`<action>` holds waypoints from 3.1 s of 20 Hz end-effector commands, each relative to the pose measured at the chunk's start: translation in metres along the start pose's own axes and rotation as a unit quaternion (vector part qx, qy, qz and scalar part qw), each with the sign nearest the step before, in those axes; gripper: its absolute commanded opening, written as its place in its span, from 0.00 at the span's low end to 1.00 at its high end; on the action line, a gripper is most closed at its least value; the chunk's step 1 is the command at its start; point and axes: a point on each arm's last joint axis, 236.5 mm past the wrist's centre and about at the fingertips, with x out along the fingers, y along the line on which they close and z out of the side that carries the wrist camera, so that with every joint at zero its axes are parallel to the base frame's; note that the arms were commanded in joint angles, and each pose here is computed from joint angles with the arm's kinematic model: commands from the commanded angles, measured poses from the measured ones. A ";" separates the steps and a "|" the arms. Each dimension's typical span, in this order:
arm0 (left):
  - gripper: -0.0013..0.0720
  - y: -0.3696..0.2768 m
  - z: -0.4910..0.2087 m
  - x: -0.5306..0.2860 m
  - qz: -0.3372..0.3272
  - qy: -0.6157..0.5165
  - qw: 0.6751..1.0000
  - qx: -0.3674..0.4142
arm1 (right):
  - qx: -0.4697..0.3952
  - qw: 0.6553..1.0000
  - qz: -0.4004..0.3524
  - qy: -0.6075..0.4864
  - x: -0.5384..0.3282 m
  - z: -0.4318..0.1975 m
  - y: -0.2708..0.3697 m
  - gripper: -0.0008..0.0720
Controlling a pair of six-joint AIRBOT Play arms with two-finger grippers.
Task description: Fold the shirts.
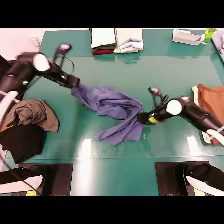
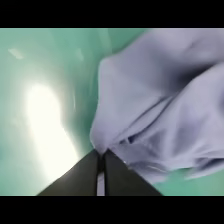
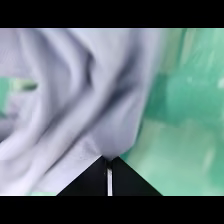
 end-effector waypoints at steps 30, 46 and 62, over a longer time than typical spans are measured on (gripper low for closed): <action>0.05 0.012 0.039 -0.016 0.012 -0.023 0.999 0.022 | 0.024 0.989 -0.124 -0.074 -0.156 0.155 -0.110 0.03; 0.70 0.035 -0.034 0.018 0.053 0.113 0.992 -0.016 | 0.053 0.993 -0.080 -0.067 -0.120 0.148 -0.153 0.55; 0.70 -0.001 -0.121 0.028 -0.011 0.152 0.984 -0.096 | 0.266 0.958 -0.072 0.074 -0.024 -0.035 -0.260 0.77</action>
